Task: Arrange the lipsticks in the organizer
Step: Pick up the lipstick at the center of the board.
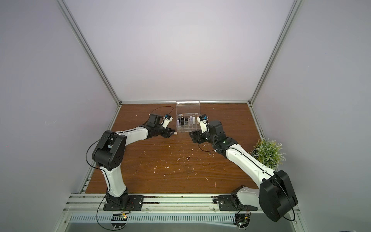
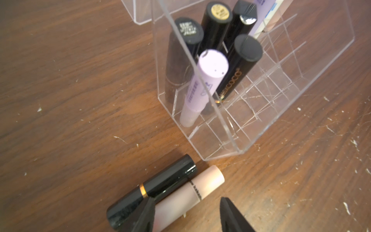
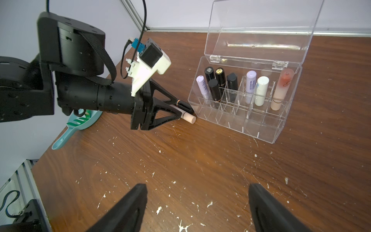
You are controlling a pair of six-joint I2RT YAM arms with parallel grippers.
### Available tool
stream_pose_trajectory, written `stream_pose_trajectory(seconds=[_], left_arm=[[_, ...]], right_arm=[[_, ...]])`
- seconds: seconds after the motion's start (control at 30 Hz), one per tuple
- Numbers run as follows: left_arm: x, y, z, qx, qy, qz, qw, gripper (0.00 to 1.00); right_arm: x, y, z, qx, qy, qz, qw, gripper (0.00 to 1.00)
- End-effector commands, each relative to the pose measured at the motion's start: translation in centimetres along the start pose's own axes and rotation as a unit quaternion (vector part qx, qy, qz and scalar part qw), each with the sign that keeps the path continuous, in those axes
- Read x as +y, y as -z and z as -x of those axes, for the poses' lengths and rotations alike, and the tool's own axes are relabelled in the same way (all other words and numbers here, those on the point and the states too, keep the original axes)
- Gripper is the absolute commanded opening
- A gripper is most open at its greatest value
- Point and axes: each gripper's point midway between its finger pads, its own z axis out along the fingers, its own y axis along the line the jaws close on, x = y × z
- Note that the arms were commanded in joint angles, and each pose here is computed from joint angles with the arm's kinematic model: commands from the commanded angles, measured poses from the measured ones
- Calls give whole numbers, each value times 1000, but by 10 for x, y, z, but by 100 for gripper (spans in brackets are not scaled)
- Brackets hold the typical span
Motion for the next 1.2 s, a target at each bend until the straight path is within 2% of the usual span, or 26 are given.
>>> stream_pose_trajectory(seconds=[0.0, 0.7, 0.8, 1.0, 1.17], left_arm=[[-2, -6, -18, 31, -9, 5, 999, 56], [-9, -13, -39, 77, -22, 17, 997, 55], [-12, -13, -43, 84, -23, 14, 996, 51], [-16, -12, -45, 88, -22, 12, 996, 33], [-15, -5, -41, 76, -21, 22, 997, 25]], right_arm=[[5, 6, 6, -9, 3, 12, 1000, 86], [7, 9, 5, -6, 4, 15, 1000, 86], [7, 10, 6, -6, 4, 15, 1000, 86], [7, 10, 6, -6, 5, 15, 1000, 86], [7, 11, 5, -5, 6, 14, 1000, 86]])
